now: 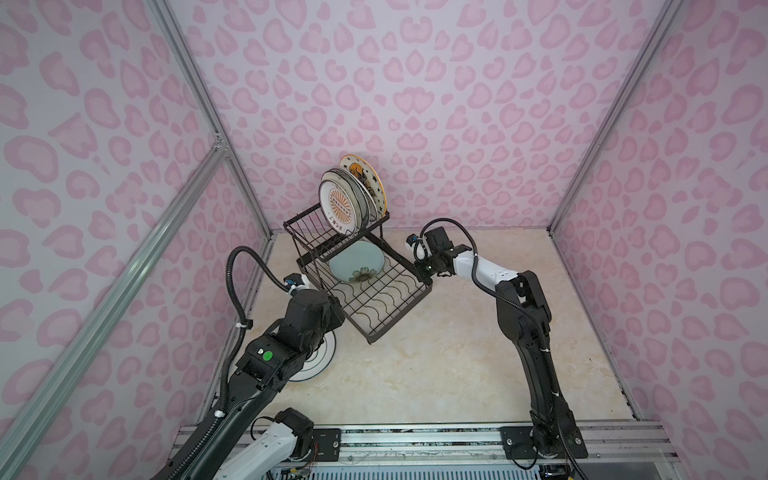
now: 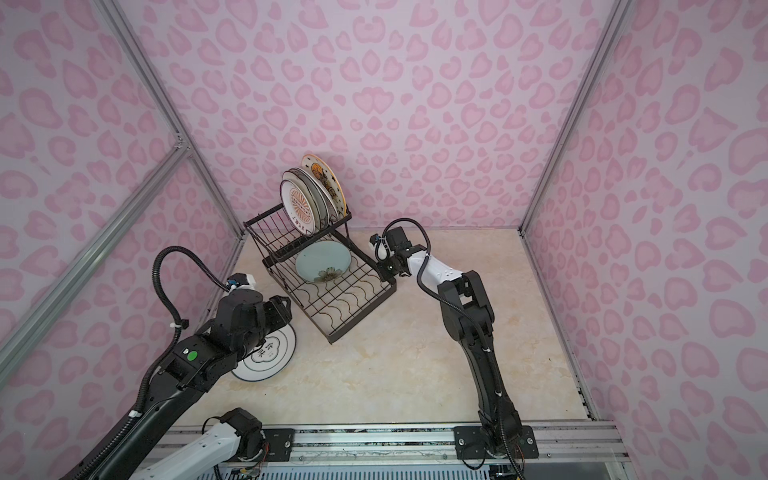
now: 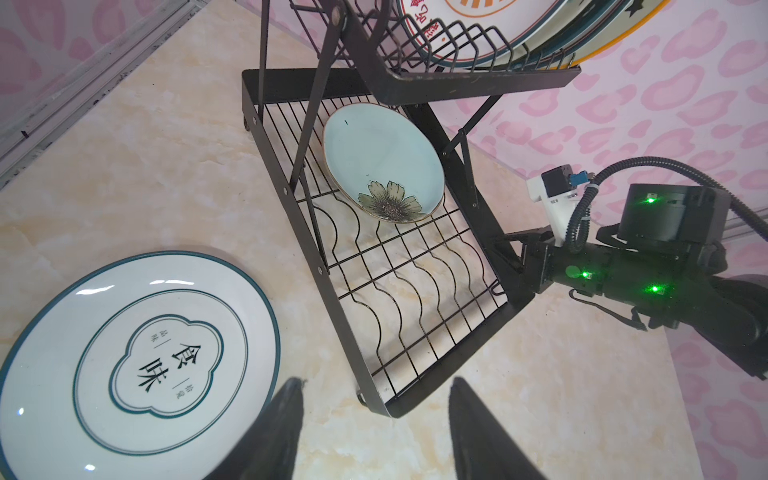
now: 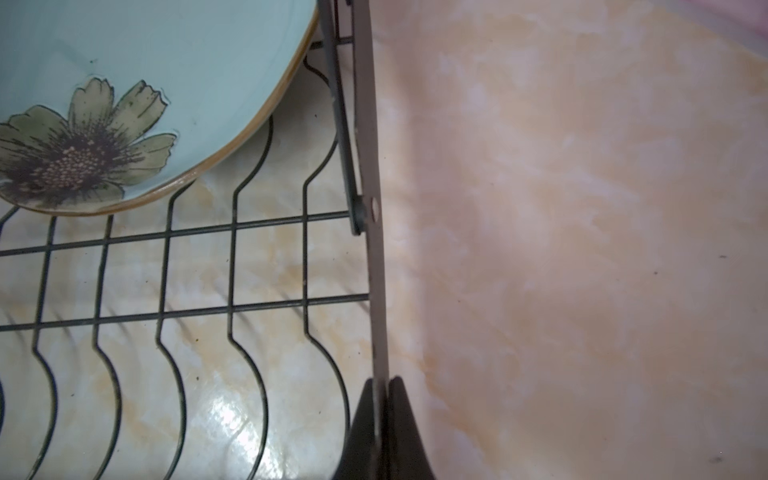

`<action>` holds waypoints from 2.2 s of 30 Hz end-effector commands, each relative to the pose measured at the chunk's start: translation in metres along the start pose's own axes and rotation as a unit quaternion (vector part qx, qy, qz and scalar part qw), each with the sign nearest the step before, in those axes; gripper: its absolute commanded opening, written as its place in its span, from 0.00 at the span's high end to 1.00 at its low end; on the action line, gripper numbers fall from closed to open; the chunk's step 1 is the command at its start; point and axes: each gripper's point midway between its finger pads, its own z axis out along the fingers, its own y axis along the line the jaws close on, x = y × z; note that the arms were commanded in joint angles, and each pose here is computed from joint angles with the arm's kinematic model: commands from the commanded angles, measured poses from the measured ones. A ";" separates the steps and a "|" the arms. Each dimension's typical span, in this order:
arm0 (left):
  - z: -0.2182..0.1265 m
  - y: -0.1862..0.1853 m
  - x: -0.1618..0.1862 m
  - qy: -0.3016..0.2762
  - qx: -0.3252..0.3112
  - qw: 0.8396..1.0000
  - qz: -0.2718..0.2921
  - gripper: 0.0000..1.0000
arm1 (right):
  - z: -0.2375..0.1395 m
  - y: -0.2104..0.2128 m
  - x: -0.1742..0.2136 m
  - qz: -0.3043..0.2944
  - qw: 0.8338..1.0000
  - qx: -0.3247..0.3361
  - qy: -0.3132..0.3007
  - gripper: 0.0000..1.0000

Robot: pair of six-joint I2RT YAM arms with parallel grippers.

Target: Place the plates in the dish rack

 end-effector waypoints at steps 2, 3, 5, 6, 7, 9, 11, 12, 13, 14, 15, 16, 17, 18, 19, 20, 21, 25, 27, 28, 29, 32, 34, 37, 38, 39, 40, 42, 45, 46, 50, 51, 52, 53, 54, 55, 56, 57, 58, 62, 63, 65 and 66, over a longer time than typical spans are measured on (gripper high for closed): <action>-0.004 0.001 -0.008 -0.012 -0.006 1.000 0.002 0.41 | -0.006 -0.010 0.023 -0.011 0.999 0.012 0.050 1.00; -0.004 0.001 -0.008 -0.013 -0.006 1.000 0.001 0.41 | -0.008 -0.011 0.025 -0.015 0.998 0.011 0.054 1.00; -0.005 0.000 -0.009 -0.015 -0.005 1.000 -0.001 0.41 | -0.012 -0.014 0.029 -0.020 0.998 0.012 0.062 1.00; -0.006 0.000 -0.010 -0.016 -0.003 1.000 -0.002 0.41 | -0.014 -0.015 0.032 -0.023 0.997 0.012 0.066 1.00; -0.006 0.000 -0.010 -0.016 -0.003 1.000 -0.003 0.41 | -0.017 -0.018 0.035 -0.023 0.997 0.014 0.070 1.00; -0.007 0.001 -0.010 -0.017 -0.003 1.000 -0.004 0.41 | -0.020 -0.023 0.043 -0.025 0.996 0.016 0.079 1.00; -0.008 0.001 -0.011 -0.018 -0.003 1.000 -0.006 0.41 | -0.031 -0.029 0.046 -0.027 0.996 0.022 0.080 1.00; -0.007 0.002 -0.010 -0.017 -0.005 1.000 -0.006 0.41 | -0.034 -0.031 0.050 -0.027 0.996 0.022 0.085 1.00; -0.007 0.001 -0.010 -0.017 -0.004 1.000 -0.007 0.41 | -0.037 -0.035 0.055 -0.027 0.995 0.025 0.092 1.00; -0.007 0.001 -0.010 -0.017 -0.005 1.000 -0.007 0.41 | -0.041 -0.039 0.060 -0.025 0.995 0.027 0.097 1.00; -0.006 0.001 -0.009 -0.016 -0.005 1.000 -0.008 0.41 | -0.044 -0.041 0.064 -0.024 0.994 0.027 0.101 1.00; -0.005 0.000 -0.009 -0.015 -0.004 1.000 -0.009 0.42 | -0.048 -0.045 0.069 -0.024 0.994 0.028 0.106 1.00; -0.004 0.000 -0.009 -0.014 -0.003 1.000 -0.010 0.42 | -0.052 -0.048 0.074 -0.022 0.993 0.031 0.112 1.00; -0.003 -0.002 -0.008 -0.013 -0.001 1.000 -0.011 0.42 | -0.055 -0.052 0.078 -0.021 0.992 0.035 0.116 1.00; -0.003 -0.002 -0.008 -0.011 0.000 1.000 -0.011 0.42 | -0.058 -0.056 0.082 -0.020 0.992 0.038 0.121 1.00; -0.002 -0.004 -0.008 -0.011 0.002 1.000 -0.011 0.42 | -0.061 -0.060 0.087 -0.016 0.991 0.042 0.126 1.00; -0.001 -0.005 -0.008 -0.010 0.002 1.000 -0.012 0.42 | -0.064 -0.064 0.090 -0.013 0.991 0.043 0.129 1.00; 0.001 -0.009 -0.010 -0.010 0.006 1.000 -0.012 0.42 | -0.078 -0.075 0.098 0.007 0.991 0.040 0.125 1.00; 0.002 -0.012 -0.011 -0.011 0.012 1.000 -0.011 0.42 | -0.086 -0.079 0.093 0.015 0.993 0.042 0.110 1.00; 0.002 -0.014 -0.012 -0.012 0.015 1.000 -0.011 0.42 | -0.091 -0.080 0.088 0.021 0.994 0.046 0.099 1.00; 0.002 -0.015 -0.012 -0.012 0.018 1.000 -0.011 0.42 | -0.096 -0.082 0.082 0.026 0.995 0.049 0.087 1.00; 0.004 -0.019 -0.012 -0.010 0.025 1.000 -0.008 0.42 | -0.111 -0.086 0.061 0.044 0.996 0.065 0.042 0.89; 0.005 -0.019 -0.011 -0.010 0.026 1.000 -0.006 0.42 | -0.120 -0.087 0.047 0.058 0.996 0.069 0.015 0.79; 0.007 -0.018 -0.010 -0.011 0.024 1.000 -0.003 0.42 | -0.135 -0.088 0.029 0.073 0.994 0.077 -0.019 0.74; 0.007 -0.017 -0.010 -0.012 0.023 1.000 -0.003 0.42 | -0.139 -0.087 0.024 0.075 0.994 0.079 -0.026 0.74; 0.006 -0.016 -0.009 -0.013 0.023 1.000 -0.003 0.42 | -0.143 -0.088 0.020 0.078 0.993 0.083 -0.032 0.73; 0.006 -0.015 -0.009 -0.014 0.022 1.000 -0.004 0.42 | -0.147 -0.089 0.016 0.086 0.992 0.087 -0.037 0.73; 0.006 -0.013 -0.007 -0.015 0.023 1.000 -0.003 0.42 | -0.154 -0.084 0.011 0.108 0.990 0.080 -0.052 0.71; 0.004 -0.009 -0.007 -0.022 0.021 1.000 -0.003 0.42 | -0.165 -0.071 0.010 0.165 0.980 0.061 -0.092 0.68; 0.003 -0.007 -0.007 -0.025 0.018 1.000 -0.002 0.42 | -0.165 -0.066 0.016 0.195 0.974 0.056 -0.104 0.67; 0.002 -0.004 -0.008 -0.032 0.017 0.999 0.003 0.41 | -0.169 -0.041 0.020 0.303 0.936 0.015 -0.180 0.63; 0.002 -0.005 -0.008 -0.032 0.018 0.999 0.005 0.41 | -0.167 -0.033 0.022 0.325 0.927 0.007 -0.189 0.63; 0.003 -0.005 -0.008 -0.031 0.018 0.999 0.007 0.41 | -0.161 -0.022 0.025 0.344 0.919 -0.003 -0.194 0.63; 0.003 -0.006 -0.008 -0.030 0.019 0.999 0.009 0.41 | -0.158 -0.011 0.025 0.356 0.911 -0.013 -0.207 0.62; 0.003 -0.006 -0.007 -0.028 0.019 0.999 0.011 0.41 | -0.153 -0.002 0.026 0.368 0.905 -0.018 -0.211 0.61; 0.002 -0.006 -0.007 -0.028 0.021 0.999 0.012 0.41 | -0.148 0.007 0.026 0.380 0.899 -0.022 -0.216 0.60; 0.002 -0.006 -0.006 -0.027 0.023 0.999 0.013 0.41 | -0.143 0.015 0.026 0.390 0.894 -0.025 -0.220 0.60; 0.001 -0.007 -0.006 -0.027 0.025 0.999 0.012 0.41 | -0.137 0.021 0.028 0.397 0.891 -0.023 -0.221 0.59; 0.001 -0.006 -0.005 -0.026 0.028 0.999 0.012 0.41 | -0.130 0.028 0.030 0.404 0.887 -0.022 -0.220 0.58; -0.001 -0.006 0.000 -0.021 0.039 0.999 0.008 0.41 | -0.097 0.034 0.033 0.442 0.870 -0.027 -0.218 0.57; -0.002 -0.005 0.001 -0.021 0.040 0.999 0.007 0.41 | -0.090 0.031 0.034 0.453 0.864 -0.028 -0.218 0.57; -0.002 -0.003 0.004 -0.018 0.042 0.999 0.004 0.41 | -0.075 0.027 0.033 0.473 0.852 -0.036 -0.220 0.57; -0.003 -0.002 0.005 -0.018 0.042 0.999 0.003 0.41 | -0.070 0.025 0.034 0.480 0.849 -0.035 -0.218 0.57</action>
